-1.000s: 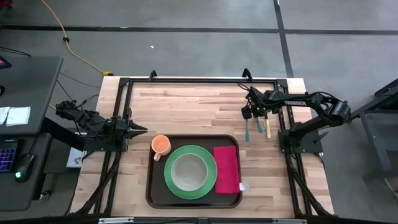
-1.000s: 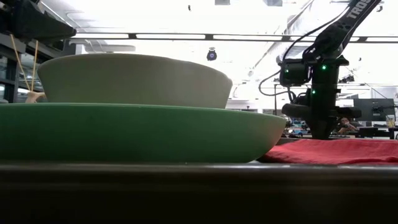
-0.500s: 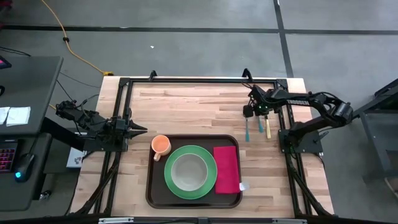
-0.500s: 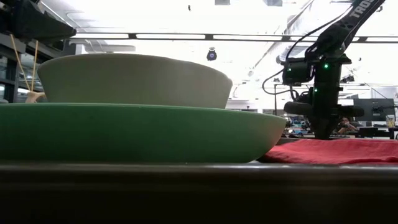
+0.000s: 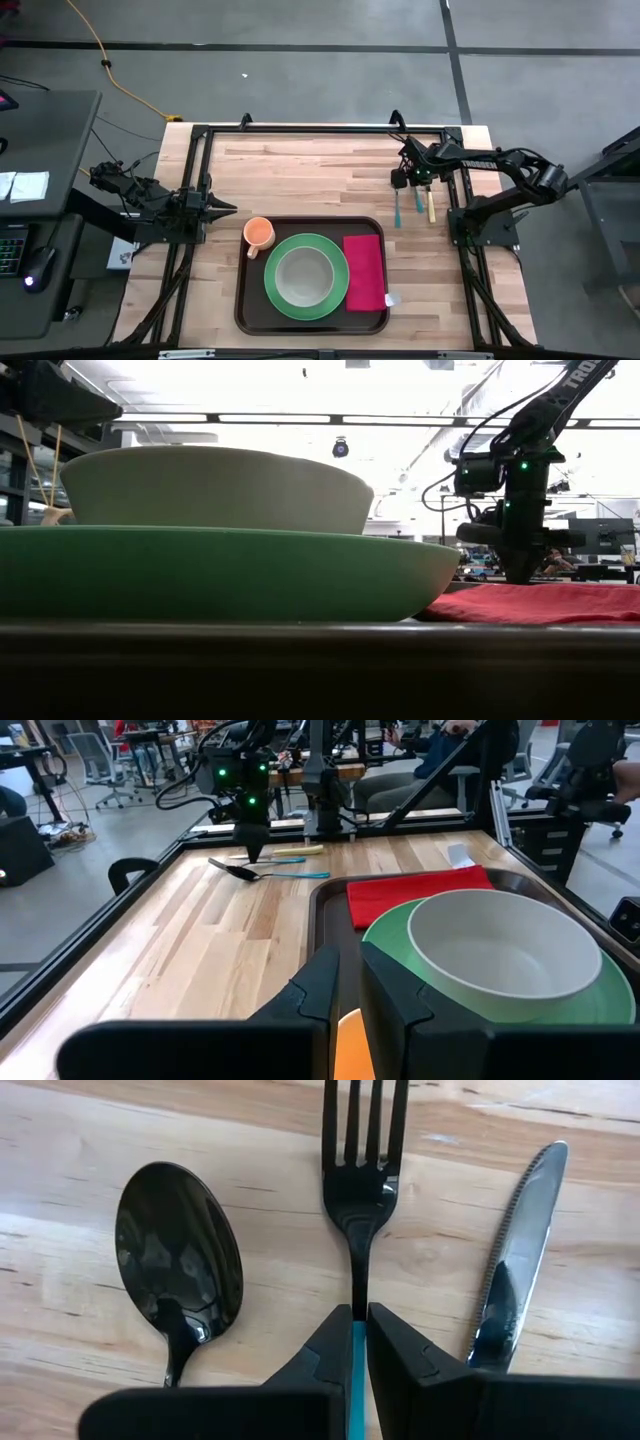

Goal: Set up tray
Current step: Put the blue fork on the table napkin to the right of the green plate on the serving tray

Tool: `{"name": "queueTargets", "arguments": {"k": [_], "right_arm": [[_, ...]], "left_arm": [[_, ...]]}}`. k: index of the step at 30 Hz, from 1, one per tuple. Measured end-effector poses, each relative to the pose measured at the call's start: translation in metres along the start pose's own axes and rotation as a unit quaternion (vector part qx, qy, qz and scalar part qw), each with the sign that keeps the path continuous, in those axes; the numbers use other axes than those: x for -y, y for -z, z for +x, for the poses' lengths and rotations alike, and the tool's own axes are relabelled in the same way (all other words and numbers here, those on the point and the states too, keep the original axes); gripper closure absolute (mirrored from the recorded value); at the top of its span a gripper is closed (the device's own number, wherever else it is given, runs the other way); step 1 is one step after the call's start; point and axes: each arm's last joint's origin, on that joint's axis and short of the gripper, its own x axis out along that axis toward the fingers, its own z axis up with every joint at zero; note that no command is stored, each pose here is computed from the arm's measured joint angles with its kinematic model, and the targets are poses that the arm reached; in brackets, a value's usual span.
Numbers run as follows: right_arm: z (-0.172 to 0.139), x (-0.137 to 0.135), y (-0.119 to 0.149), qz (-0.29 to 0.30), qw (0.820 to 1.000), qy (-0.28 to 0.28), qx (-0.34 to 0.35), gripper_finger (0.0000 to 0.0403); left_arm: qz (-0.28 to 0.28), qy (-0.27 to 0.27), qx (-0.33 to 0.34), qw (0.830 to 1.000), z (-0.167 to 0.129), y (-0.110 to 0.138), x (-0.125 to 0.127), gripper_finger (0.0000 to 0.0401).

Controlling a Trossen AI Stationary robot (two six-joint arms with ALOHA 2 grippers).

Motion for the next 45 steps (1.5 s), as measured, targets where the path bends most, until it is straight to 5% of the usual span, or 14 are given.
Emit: {"name": "queueTargets", "arguments": {"k": [7, 21, 45], "right_arm": [[0.0, 0.0, 0.0, 0.003, 1.0, -0.002, 0.002, 0.0383], [-0.001, -0.003, -0.004, 0.006, 1.0, -0.019, 0.017, 0.0301], [0.011, -0.004, -0.004, -0.006, 1.0, 0.002, 0.003, 0.0356]], "left_arm": [[0.0, 0.0, 0.0, 1.0, 0.0, 0.0, 0.0, 0.0332], [0.001, 0.0, -0.002, 1.0, 0.0, 0.0, 0.0, 0.0332], [0.006, 0.0, -0.011, 1.0, 0.0, 0.002, 0.0, 0.0332]]}}
